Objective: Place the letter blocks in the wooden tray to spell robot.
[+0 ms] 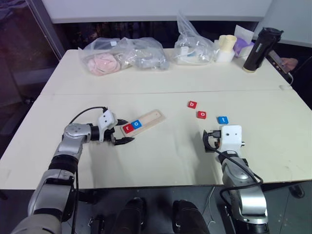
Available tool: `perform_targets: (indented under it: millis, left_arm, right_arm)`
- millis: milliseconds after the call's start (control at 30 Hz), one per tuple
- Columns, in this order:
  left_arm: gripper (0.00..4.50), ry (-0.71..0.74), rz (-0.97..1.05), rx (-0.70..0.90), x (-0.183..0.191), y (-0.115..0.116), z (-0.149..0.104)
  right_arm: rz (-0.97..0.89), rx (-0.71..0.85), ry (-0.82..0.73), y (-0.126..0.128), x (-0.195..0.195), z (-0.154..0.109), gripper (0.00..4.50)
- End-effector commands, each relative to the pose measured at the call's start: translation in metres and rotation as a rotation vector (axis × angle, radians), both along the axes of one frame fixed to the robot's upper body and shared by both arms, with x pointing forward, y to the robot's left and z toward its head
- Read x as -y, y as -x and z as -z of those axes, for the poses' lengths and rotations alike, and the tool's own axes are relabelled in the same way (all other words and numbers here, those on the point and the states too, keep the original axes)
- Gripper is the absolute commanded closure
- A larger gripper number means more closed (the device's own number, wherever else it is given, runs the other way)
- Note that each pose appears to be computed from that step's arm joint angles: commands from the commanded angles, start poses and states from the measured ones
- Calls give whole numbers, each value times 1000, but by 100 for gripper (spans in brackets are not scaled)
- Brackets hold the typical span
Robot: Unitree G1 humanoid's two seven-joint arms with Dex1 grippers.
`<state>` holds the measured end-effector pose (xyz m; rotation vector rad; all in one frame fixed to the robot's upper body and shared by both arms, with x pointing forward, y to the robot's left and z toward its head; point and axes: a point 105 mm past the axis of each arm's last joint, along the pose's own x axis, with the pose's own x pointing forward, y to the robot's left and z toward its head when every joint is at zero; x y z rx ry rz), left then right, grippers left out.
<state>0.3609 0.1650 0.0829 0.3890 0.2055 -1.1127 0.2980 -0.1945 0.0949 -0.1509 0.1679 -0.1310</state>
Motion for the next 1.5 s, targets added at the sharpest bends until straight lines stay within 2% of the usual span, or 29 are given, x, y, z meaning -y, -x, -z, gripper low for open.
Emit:
perform_targets:
  millis: [33, 267, 400, 433, 700, 1500]
  left_arm:
    - [0, -43, 12, -48, 3, 7, 20]
    - [0, -30, -24, -36, 3, 4, 18]
    - [134, -24, -25, -42, 2, 6, 20]
    - [138, -21, -26, -43, 2, 6, 20]
    - [138, -13, -3, -43, 9, 10, 19]
    - [138, -21, 358, -53, 88, 67, 22]
  right_arm:
    - [-2, 37, 14, 1, 0, -10, 3]
    - [-7, 34, 12, 1, -1, -10, 3]
    - [-9, 33, 12, 1, -2, -10, 0]
    - [-9, 33, 13, 1, -2, -10, 0]
    - [-11, 31, 14, 1, -2, -9, 0]
    - [4, 12, 24, 12, 2, -9, 0]
